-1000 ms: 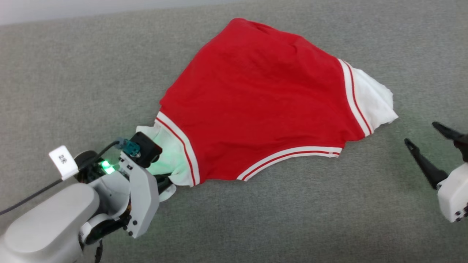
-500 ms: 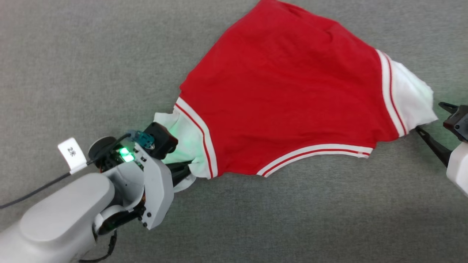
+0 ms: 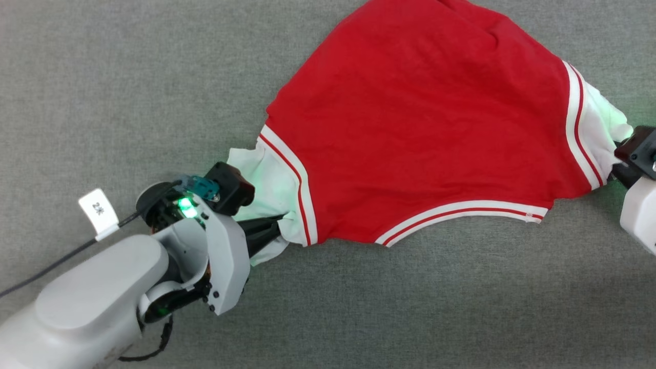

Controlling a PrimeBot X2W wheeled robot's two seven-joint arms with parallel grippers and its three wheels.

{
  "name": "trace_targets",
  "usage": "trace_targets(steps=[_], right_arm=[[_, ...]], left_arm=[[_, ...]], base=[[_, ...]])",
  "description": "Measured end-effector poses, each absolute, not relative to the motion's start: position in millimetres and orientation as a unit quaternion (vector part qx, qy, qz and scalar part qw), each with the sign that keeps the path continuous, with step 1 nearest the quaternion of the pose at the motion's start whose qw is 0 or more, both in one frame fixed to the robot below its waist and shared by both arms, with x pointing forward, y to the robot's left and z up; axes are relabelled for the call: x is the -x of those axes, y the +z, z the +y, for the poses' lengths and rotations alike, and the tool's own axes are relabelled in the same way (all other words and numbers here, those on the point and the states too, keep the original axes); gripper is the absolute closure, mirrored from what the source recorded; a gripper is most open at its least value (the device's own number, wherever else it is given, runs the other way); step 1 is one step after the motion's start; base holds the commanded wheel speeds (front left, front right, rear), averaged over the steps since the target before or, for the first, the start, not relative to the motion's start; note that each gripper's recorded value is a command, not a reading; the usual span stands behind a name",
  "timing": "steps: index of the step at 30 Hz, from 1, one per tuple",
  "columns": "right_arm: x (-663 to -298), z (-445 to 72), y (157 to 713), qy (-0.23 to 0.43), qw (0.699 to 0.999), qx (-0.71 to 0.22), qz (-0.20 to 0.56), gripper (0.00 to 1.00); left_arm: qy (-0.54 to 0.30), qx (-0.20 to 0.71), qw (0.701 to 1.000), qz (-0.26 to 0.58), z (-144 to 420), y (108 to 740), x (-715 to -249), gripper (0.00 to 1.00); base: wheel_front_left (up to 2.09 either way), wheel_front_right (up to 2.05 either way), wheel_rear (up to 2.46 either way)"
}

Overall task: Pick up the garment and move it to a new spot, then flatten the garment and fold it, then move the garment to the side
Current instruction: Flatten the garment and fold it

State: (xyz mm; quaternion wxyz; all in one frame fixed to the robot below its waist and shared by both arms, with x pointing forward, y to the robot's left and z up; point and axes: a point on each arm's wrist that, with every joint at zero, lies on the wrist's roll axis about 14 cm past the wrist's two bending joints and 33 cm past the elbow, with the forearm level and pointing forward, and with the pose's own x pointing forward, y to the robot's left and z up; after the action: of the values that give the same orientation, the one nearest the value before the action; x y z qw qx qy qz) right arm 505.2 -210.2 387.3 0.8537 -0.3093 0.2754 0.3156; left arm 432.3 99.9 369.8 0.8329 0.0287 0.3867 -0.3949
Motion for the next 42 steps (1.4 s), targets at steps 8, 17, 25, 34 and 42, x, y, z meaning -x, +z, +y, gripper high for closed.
trace_targets(steps=[8, 17, 25, 34, 42], right_arm=[[-516.0, -211.5, 420.2, 0.289, 0.891, 0.263, 0.232, 1.0], [-539.3, -215.3, 499.6, 0.239, 0.943, 0.187, 0.135, 1.0], [-583.6, -197.6, 530.4, 0.211, 0.965, 0.12, 0.102, 1.0], [-669.2, -176.6, 625.1, 0.166, 0.985, 0.047, -0.015, 1.0], [-692.2, -197.1, 733.9, 0.107, 0.98, 0.021, -0.164, 1.0]], left_arm=[[-0.364, 0.054, 0.87, 0.328, 99.5, 401.2, -443.2, 1.0], [-0.305, 0.142, 0.932, 0.136, 131.3, 513.4, -489.6, 1.0], [-0.216, 0.206, 0.953, 0.045, 163.4, 568.1, -554.4, 1.0], [-0.135, 0.233, 0.96, -0.073, 188.0, 651.9, -652.6, 1.0], [-0.125, 0.229, 0.94, -0.221, 193.7, 765.3, -675.3, 1.0]], base=[[0.0, 0.0, 0.0], [0.0, 0.0, 0.0], [0.0, 0.0, 0.0], [0.0, 0.0, 0.0], [0.0, 0.0, 0.0]])
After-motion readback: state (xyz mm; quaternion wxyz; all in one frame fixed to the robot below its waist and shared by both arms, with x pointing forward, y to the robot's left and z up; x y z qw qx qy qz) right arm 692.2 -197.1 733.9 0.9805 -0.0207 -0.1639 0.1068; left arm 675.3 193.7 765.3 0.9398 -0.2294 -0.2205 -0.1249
